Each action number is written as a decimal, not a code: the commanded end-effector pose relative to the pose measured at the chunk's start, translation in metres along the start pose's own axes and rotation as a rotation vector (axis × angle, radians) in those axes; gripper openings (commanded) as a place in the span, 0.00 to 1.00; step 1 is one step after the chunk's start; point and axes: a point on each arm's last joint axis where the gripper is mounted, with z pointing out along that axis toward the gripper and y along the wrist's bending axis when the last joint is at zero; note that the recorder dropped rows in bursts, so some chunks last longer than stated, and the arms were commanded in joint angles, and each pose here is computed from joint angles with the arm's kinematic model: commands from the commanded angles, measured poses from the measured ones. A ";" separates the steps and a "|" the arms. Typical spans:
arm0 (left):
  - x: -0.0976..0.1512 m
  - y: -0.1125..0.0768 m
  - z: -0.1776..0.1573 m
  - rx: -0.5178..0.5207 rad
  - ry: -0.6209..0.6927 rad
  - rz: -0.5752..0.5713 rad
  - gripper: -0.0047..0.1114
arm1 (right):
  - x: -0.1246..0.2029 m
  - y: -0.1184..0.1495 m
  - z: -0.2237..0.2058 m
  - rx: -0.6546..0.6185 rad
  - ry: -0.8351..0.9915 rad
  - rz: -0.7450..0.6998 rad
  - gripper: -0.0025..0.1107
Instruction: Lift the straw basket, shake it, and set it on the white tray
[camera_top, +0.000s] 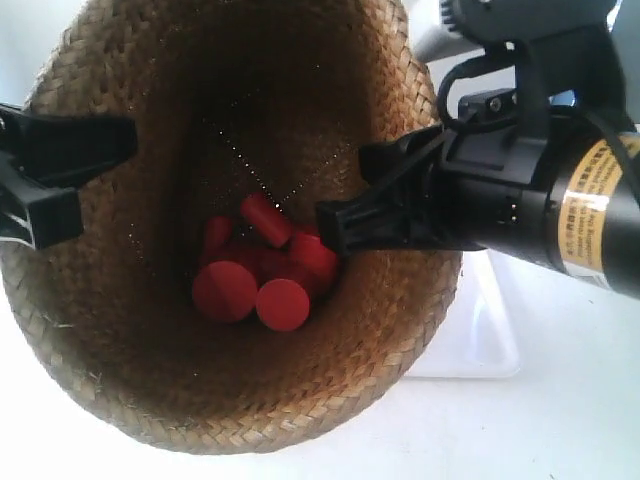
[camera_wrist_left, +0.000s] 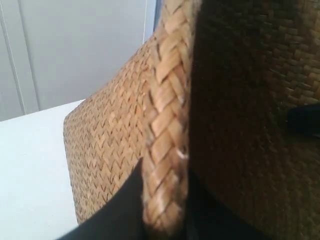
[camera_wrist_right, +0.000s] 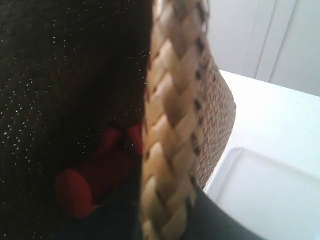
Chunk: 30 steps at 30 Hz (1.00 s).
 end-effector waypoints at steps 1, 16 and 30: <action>-0.001 -0.005 0.000 0.037 0.022 0.027 0.04 | -0.005 0.005 0.000 -0.044 -0.035 -0.059 0.02; -0.039 -0.014 -0.038 0.085 -0.110 0.105 0.04 | -0.026 0.006 -0.035 -0.007 -0.145 -0.088 0.02; -0.015 -0.009 0.000 0.059 0.020 -0.020 0.04 | -0.011 0.006 -0.016 0.039 -0.085 -0.079 0.02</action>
